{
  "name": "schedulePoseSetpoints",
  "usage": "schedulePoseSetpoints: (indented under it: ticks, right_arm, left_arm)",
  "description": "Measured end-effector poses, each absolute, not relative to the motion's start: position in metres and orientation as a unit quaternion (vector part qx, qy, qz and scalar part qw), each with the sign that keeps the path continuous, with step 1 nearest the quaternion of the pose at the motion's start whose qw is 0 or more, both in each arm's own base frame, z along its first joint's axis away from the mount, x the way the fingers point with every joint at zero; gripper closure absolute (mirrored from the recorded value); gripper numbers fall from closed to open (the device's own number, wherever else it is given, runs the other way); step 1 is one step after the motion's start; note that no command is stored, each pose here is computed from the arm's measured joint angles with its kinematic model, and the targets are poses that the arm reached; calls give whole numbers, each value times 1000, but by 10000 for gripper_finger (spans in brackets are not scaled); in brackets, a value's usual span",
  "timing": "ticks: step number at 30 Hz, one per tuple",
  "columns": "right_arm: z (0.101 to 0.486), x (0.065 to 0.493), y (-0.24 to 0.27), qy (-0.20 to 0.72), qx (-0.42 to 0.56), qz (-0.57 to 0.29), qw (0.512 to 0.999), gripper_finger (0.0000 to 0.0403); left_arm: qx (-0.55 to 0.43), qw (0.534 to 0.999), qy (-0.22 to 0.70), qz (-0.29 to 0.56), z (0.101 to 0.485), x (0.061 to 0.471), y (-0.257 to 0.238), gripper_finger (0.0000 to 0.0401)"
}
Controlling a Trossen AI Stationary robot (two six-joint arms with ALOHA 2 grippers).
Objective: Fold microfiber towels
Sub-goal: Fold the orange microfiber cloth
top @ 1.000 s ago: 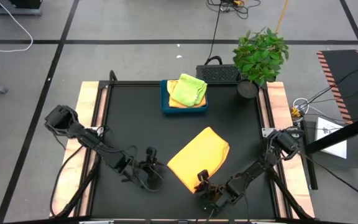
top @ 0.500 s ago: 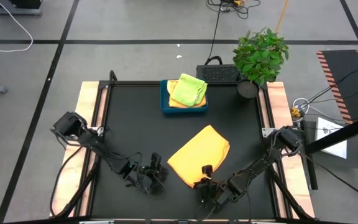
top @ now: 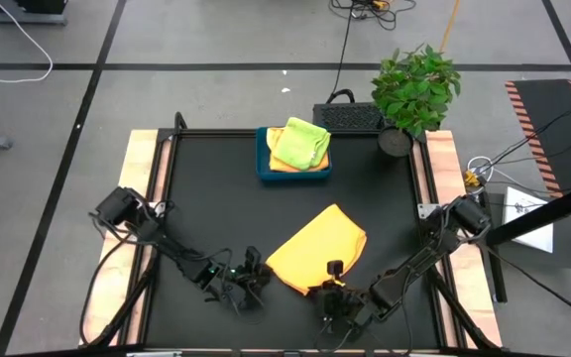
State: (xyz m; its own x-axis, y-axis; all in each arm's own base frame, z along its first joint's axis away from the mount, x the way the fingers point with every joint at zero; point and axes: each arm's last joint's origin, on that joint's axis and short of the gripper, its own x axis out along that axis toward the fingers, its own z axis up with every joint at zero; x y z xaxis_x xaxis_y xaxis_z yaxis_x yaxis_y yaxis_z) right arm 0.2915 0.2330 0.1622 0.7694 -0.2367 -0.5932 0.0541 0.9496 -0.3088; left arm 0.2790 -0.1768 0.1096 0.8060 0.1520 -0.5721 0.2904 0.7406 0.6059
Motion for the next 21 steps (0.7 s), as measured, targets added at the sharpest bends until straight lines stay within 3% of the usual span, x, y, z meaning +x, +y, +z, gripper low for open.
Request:
schedulePoseSetpoints:
  ticks: [21]
  right_arm:
    - [174,291,231,305,-128,-101,938,403]
  left_arm:
    - [354,877,322,-30,100,291,-162,237]
